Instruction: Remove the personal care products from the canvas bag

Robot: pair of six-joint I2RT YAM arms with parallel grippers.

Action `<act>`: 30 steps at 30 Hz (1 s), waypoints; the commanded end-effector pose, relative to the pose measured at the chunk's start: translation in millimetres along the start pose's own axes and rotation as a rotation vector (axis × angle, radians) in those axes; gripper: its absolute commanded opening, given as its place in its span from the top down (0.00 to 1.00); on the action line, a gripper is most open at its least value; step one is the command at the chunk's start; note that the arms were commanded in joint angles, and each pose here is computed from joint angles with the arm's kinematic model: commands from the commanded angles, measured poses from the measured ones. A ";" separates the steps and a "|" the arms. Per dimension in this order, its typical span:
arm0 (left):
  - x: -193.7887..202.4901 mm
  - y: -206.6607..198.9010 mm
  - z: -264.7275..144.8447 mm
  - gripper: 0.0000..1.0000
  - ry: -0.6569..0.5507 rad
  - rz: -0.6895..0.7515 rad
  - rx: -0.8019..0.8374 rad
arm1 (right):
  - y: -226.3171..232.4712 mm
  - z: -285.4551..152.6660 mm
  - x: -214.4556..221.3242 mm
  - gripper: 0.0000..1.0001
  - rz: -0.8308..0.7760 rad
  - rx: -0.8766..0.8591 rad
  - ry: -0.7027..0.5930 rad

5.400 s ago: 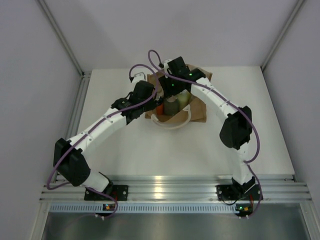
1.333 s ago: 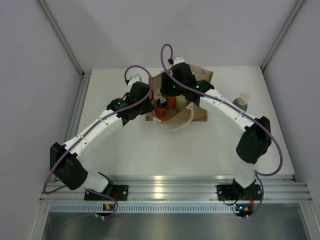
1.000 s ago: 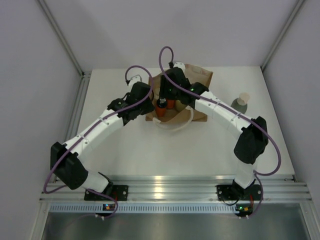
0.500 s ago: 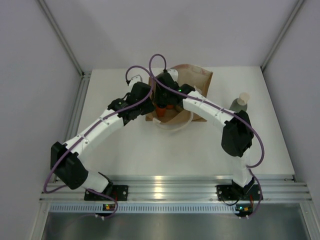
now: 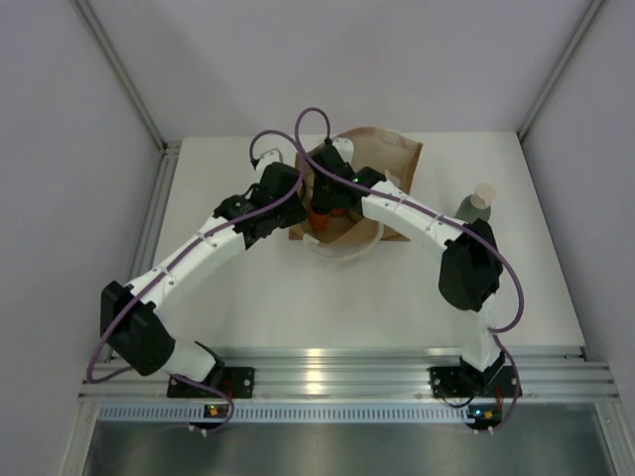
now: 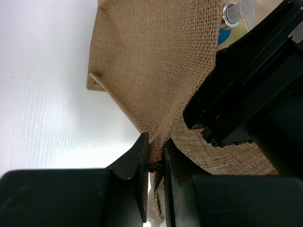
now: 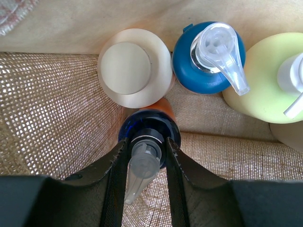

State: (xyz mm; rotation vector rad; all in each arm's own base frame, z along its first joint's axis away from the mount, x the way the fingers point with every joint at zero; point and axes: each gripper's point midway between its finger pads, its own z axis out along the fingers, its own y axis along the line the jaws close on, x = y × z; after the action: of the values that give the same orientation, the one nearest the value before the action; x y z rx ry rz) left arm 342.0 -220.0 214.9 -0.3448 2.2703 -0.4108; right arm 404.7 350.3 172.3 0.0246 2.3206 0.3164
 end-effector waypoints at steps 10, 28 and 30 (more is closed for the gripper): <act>30.0 30.4 2.3 1.00 0.113 0.082 -0.100 | 18.3 -90.7 -77.5 1.00 -0.105 -0.109 -0.201; 30.1 30.0 5.3 1.00 0.116 0.083 -0.104 | -1.3 -251.5 -158.1 1.00 -0.195 -0.242 -0.420; 31.2 30.7 6.3 1.00 0.119 0.082 -0.107 | -12.4 -279.1 -166.0 1.00 -0.186 -0.248 -0.464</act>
State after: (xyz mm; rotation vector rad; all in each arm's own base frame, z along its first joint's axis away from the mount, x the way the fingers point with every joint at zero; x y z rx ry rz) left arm 342.5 -217.2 213.3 -0.3264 2.2738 -0.3899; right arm 351.3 285.7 398.4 -0.2503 1.9665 0.3798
